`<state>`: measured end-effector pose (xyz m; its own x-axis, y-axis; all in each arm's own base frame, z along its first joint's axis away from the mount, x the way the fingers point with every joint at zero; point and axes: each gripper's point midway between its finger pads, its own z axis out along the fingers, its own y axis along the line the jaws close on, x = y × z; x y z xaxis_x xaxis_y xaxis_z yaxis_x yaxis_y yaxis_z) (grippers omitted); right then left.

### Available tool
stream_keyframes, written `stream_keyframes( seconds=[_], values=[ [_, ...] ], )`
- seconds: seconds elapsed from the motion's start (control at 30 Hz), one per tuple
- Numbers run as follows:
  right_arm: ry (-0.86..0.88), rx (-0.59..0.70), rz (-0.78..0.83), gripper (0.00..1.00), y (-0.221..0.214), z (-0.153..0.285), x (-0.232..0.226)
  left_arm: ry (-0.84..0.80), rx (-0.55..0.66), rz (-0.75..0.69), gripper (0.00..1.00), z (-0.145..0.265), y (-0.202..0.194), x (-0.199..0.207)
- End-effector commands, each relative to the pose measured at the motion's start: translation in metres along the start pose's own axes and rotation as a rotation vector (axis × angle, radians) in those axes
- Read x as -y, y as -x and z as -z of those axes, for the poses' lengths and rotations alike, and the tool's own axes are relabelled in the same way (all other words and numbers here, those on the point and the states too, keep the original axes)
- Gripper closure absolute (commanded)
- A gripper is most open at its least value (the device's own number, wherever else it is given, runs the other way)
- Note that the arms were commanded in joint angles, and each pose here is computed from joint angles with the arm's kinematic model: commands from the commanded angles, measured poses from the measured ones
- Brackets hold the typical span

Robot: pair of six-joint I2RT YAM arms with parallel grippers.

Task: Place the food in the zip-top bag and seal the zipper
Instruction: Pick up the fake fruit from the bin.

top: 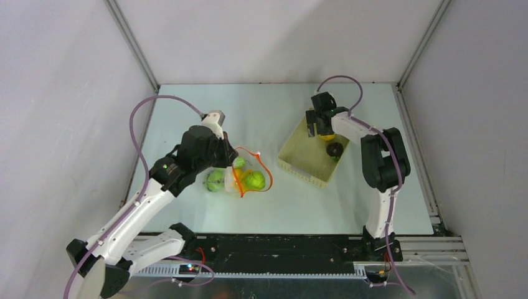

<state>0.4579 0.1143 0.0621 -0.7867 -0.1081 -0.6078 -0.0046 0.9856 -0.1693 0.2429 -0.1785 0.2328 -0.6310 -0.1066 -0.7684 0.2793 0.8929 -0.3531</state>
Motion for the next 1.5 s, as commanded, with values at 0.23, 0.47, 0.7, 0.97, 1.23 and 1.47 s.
stream_keyframes(
  seconds=[0.23,0.47,0.7,0.97,1.23,1.47],
  values=[
    [0.011,0.006,-0.067,0.25,0.015,0.000,0.001,-0.007,0.038,-0.022,1.00,0.005,0.013,0.004],
    [0.064,0.113,-0.125,0.45,0.041,0.041,0.002,-0.012,0.059,-0.020,1.00,0.009,0.016,0.004],
    [0.176,0.181,-0.113,0.56,0.046,0.099,-0.008,-0.031,0.057,-0.018,1.00,0.009,0.016,0.008],
    [0.454,0.366,-0.092,0.57,0.042,0.195,-0.037,-0.041,0.055,-0.017,1.00,0.009,0.015,0.009],
    [0.985,0.472,0.132,0.57,-0.004,0.303,-0.121,-0.058,0.038,-0.017,1.00,0.006,0.012,0.013],
    [1.179,0.441,0.232,0.57,-0.039,0.340,-0.182,-0.066,0.037,-0.016,1.00,0.006,0.012,0.014]
  ],
)
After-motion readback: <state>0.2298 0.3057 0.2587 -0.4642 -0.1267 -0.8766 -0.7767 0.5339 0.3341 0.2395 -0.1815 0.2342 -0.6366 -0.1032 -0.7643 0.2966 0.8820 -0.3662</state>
